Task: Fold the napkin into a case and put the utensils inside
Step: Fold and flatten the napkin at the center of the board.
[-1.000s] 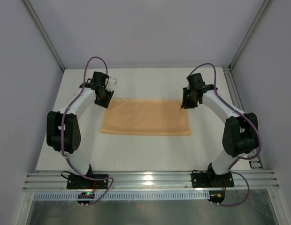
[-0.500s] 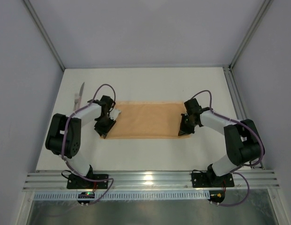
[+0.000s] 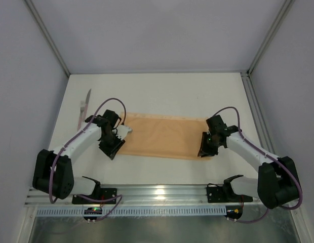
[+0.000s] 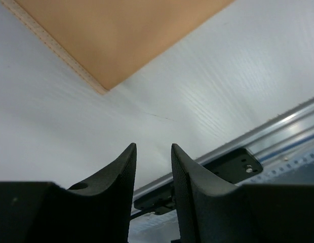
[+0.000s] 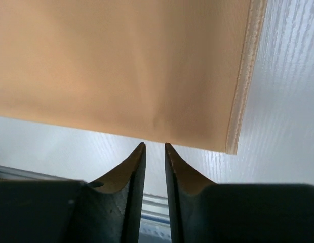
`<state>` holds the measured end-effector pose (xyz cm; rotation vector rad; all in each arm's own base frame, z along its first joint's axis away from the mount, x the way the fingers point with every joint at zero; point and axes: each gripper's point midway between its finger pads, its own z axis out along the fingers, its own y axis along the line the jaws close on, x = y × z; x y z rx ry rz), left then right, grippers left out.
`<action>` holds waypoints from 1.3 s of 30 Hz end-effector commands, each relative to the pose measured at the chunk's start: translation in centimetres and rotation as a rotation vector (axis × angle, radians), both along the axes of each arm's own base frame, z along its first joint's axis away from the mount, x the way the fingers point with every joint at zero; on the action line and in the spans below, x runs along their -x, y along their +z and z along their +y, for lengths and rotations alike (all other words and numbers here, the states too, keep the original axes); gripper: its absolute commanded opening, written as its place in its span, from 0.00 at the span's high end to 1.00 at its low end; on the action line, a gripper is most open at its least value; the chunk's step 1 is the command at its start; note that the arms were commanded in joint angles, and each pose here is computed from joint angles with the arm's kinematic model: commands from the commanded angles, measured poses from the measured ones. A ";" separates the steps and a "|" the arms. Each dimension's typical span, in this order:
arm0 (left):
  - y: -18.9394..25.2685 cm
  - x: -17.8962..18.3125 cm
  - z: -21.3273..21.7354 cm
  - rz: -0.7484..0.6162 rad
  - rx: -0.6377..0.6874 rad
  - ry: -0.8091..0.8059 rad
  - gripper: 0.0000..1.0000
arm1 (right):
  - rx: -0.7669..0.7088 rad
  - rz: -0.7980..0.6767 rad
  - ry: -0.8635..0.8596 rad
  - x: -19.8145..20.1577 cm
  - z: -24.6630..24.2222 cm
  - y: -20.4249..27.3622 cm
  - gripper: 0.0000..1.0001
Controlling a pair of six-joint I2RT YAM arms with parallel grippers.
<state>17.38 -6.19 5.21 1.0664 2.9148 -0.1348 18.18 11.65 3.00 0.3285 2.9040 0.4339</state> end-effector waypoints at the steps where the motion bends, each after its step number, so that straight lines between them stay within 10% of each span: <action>1: 4.6 -0.4 -2.7 -0.050 0.199 -0.057 0.63 | 0.002 -0.137 0.032 -3.1 0.0 5.4 0.72; 6: 11.5 -8.0 -3.7 -0.240 0.315 0.076 0.57 | 0.007 -0.208 -0.012 -8.5 -3.1 9.2 0.69; 19: 4.1 -27.8 -2.9 -0.332 0.231 0.388 0.59 | 0.119 -0.179 0.013 -22.2 -6.5 4.8 0.73; 39: -1.1 -26.4 -3.0 -0.255 0.223 0.337 0.64 | 0.127 -0.084 0.043 -21.9 -6.6 -0.4 0.74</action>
